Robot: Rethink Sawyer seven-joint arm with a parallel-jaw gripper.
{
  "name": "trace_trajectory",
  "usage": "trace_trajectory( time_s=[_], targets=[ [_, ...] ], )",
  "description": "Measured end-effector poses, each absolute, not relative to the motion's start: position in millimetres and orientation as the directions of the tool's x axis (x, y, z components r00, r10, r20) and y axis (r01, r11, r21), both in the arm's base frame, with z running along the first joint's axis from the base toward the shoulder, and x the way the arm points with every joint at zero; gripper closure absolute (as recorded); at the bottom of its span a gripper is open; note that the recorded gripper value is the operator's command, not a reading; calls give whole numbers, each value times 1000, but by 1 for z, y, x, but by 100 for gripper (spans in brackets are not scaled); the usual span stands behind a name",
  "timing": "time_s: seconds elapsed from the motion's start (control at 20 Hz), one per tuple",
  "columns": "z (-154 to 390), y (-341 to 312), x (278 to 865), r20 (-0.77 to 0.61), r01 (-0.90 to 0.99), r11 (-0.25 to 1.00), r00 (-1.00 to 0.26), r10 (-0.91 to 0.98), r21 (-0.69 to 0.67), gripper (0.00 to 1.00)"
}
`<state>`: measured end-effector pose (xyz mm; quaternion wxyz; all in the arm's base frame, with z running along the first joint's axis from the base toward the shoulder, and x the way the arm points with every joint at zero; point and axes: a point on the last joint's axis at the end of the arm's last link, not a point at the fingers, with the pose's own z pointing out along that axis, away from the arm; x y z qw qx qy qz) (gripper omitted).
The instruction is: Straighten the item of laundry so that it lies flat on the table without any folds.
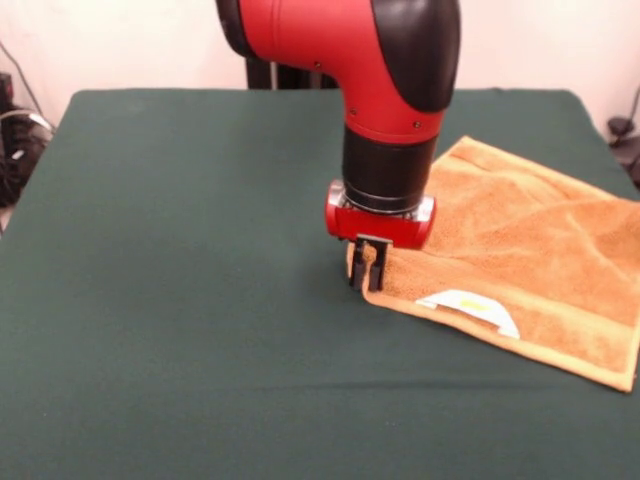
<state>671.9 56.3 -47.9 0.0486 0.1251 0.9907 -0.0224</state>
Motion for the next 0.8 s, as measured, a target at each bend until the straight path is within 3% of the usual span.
trace_trajectory(
  time_s=[0.8],
  targets=[
    [-48,55,674,-84,253,967,-965,250,-30,100]
  ],
)
